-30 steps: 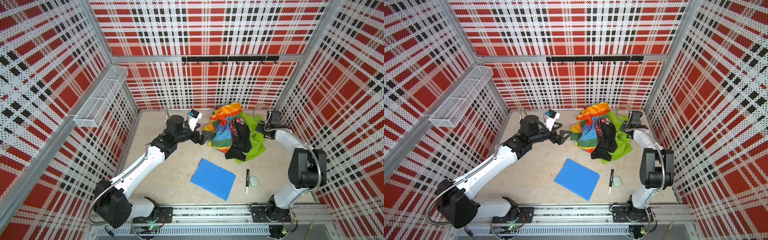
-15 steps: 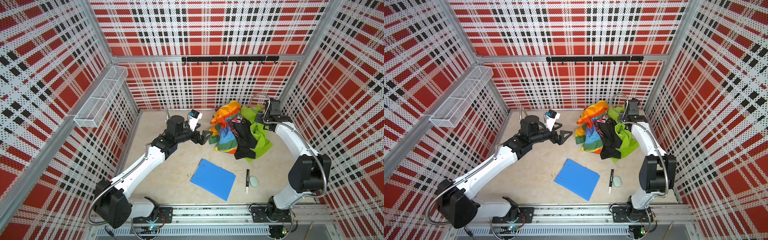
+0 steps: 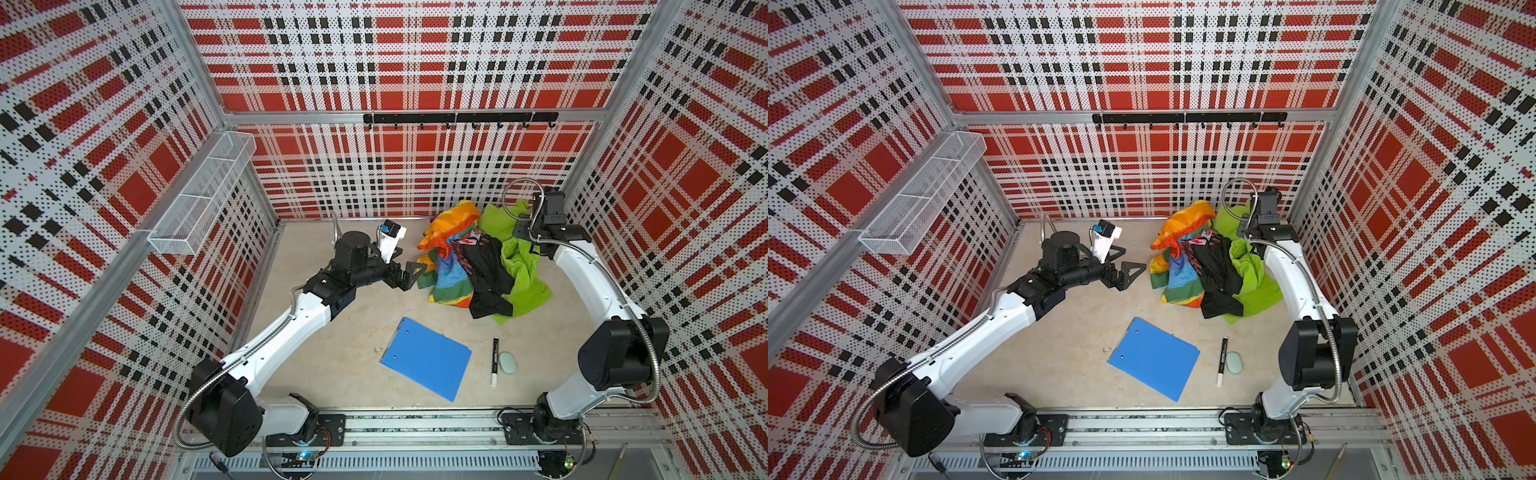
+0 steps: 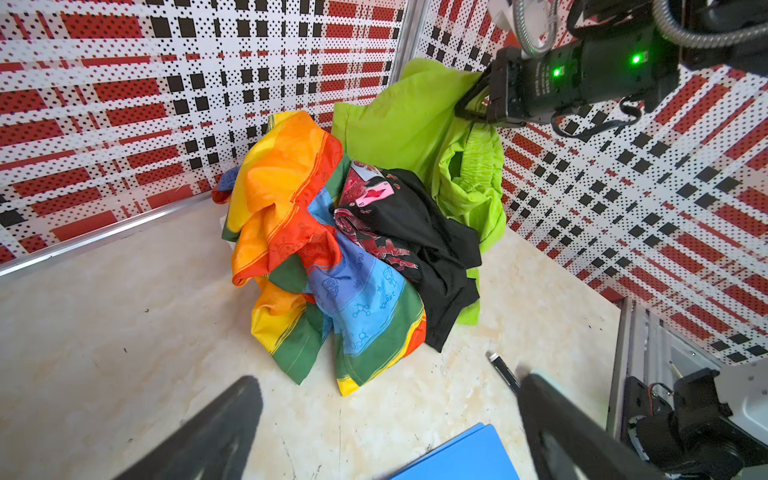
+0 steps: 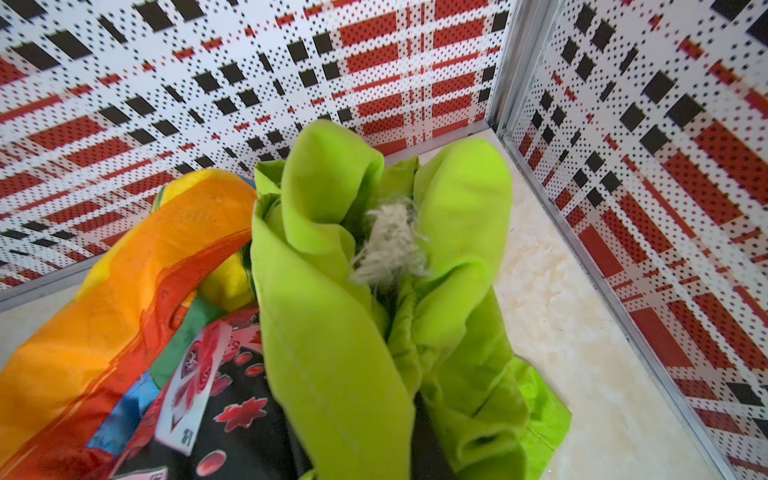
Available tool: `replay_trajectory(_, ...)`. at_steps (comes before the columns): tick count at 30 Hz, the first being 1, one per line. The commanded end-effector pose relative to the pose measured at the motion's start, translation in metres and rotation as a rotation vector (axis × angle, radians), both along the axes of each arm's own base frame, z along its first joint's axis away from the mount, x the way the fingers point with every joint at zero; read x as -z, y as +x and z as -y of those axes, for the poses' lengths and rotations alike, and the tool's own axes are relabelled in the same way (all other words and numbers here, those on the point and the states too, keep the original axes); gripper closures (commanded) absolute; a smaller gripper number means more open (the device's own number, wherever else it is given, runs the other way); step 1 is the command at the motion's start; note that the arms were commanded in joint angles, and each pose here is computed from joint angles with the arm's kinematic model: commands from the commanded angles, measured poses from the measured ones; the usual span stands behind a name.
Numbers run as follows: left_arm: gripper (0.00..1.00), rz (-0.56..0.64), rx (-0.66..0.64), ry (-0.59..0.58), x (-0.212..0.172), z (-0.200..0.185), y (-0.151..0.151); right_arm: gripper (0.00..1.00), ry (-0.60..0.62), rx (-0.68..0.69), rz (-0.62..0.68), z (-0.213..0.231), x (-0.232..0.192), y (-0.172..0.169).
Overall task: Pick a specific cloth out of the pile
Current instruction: 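Lift the lime-green garment high out of the pile with the right gripper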
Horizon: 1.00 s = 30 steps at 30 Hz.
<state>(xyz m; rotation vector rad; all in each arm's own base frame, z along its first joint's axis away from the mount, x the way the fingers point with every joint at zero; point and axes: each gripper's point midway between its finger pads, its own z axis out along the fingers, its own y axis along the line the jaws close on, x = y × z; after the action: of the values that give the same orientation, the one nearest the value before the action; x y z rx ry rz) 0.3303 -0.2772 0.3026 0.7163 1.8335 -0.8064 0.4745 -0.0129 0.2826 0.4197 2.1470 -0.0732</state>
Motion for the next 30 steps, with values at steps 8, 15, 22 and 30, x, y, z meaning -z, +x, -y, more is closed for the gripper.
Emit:
replay_trajectory(8,0.01,0.037,0.000,-0.009,-0.013,0.003,0.000,0.94,-0.014,0.011,0.292,0.002,-0.111,-0.006)
replay_trajectory(15,0.01,0.029,0.003,-0.007,-0.011,0.004,0.001,0.94,-0.036,0.041,0.349,0.007,-0.139,-0.015)
replay_trajectory(22,0.01,0.034,0.001,-0.009,-0.012,0.004,0.001,0.94,-0.031,0.072,0.437,0.012,-0.177,-0.028)
replay_trajectory(30,0.01,0.034,-0.003,-0.007,-0.012,0.004,0.002,0.94,-0.008,0.061,0.510,0.009,-0.205,-0.042)
